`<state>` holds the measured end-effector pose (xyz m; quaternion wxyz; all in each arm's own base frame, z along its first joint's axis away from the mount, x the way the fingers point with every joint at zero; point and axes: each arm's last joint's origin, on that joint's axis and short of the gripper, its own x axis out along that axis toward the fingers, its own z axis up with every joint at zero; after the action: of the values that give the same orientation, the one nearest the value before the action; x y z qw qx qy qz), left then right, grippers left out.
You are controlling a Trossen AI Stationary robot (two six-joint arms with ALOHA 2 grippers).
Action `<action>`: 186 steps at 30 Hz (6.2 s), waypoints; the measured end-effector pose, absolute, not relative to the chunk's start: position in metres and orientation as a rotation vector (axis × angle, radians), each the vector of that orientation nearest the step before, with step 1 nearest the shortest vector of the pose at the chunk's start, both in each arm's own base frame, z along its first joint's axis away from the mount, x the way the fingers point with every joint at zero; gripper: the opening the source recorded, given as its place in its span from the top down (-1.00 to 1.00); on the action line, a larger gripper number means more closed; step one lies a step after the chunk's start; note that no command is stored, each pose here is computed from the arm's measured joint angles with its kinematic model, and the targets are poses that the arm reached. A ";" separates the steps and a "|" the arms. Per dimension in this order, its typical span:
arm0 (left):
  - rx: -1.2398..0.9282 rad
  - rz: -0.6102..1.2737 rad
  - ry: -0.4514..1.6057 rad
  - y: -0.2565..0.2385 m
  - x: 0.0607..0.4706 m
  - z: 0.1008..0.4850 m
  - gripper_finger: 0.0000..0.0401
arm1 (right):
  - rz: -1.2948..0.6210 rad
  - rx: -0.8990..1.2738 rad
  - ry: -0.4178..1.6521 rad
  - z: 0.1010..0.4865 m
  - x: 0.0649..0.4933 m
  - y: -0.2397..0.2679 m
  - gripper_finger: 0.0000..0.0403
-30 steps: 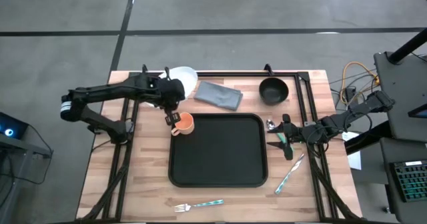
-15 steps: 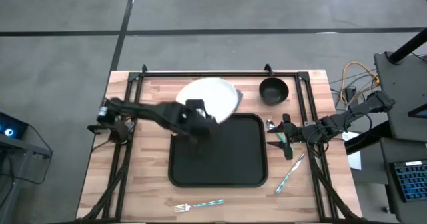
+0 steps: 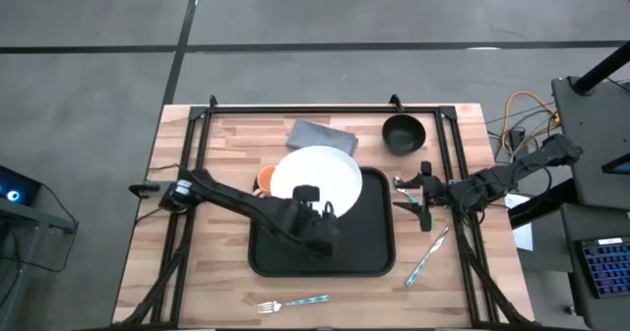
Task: Set up tray
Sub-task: Put the white plate on the black serving tray to the bottom of the orange mug, then put the black bowl on top of the white plate on the black serving tray
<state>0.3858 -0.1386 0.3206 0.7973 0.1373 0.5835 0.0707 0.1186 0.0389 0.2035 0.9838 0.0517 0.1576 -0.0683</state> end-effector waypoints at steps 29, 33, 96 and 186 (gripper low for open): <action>0.120 0.059 1.247 -0.156 0.392 0.183 1.00 | -0.164 0.055 0.366 0.197 0.117 0.037 -0.13; 0.088 0.037 1.214 -0.158 0.395 0.183 1.00 | -0.180 0.040 0.364 0.196 0.117 0.037 -0.13; 0.087 -0.015 1.056 -0.156 0.380 0.231 0.49 | -0.287 0.012 0.384 0.230 0.111 0.031 -0.13; 0.083 0.193 0.469 -0.026 0.178 0.262 0.49 | -0.801 0.519 1.103 0.219 0.210 -0.112 0.95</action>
<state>0.1781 -0.0265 0.2618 0.9672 0.0413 0.2320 0.0954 0.2103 -0.1117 0.2194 0.7456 0.2373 0.5037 -0.3661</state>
